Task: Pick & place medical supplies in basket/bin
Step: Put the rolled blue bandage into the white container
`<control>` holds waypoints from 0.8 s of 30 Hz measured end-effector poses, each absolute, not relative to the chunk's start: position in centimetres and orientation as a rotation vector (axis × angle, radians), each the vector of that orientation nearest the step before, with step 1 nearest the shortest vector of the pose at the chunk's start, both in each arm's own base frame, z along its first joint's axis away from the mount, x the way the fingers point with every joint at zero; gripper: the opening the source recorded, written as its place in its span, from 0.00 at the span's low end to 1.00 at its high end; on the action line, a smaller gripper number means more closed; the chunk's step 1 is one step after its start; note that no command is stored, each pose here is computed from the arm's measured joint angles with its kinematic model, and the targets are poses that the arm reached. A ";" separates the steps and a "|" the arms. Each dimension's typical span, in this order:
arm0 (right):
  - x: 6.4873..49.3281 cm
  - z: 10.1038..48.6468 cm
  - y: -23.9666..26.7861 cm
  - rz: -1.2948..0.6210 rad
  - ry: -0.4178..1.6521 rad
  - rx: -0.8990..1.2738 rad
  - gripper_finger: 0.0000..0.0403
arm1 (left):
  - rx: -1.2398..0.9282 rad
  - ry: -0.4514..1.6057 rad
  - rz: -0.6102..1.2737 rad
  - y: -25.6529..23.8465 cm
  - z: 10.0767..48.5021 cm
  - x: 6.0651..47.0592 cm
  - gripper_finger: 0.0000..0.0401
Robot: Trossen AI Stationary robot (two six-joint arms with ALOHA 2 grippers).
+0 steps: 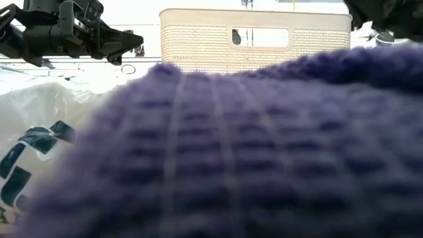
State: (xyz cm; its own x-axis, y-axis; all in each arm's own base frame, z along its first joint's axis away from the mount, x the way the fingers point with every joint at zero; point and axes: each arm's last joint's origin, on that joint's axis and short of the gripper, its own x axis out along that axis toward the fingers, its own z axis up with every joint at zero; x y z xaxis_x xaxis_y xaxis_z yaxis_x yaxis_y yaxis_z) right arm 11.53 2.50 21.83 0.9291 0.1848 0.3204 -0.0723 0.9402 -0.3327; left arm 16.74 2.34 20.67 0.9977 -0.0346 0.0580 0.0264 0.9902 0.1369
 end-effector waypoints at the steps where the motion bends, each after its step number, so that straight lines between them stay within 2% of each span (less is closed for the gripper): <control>1: 11.7 22.6 2.7 0.132 -0.357 -0.331 0.10 | 0.136 -0.060 -0.031 2.3 20.7 16.7 0.04; 8: 14.5 28.3 5.3 0.164 -0.094 -0.375 0.21 | 0.136 -0.059 -0.030 2.3 20.7 16.8 0.04; 13: 17.5 30.7 8.8 0.202 0.071 -0.401 0.31 | 0.136 -0.058 -0.030 2.3 20.7 16.8 0.04; 18: 20.1 30.8 12.5 0.193 0.172 -0.408 0.44 | 0.132 -0.057 -0.031 2.3 20.7 16.8 0.04; 24: 22.4 27.5 15.7 0.068 0.301 -0.439 0.58 | 0.128 -0.049 -0.031 2.3 20.6 16.8 0.04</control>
State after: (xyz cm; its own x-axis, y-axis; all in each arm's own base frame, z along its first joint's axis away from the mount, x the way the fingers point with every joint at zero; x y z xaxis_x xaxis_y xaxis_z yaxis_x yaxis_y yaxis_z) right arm 22.41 15.69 27.49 0.9534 0.0000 -0.3017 -0.1293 0.9035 -0.4086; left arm 16.76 2.34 20.58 0.9983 -0.0340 0.0468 0.0277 0.9914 0.1280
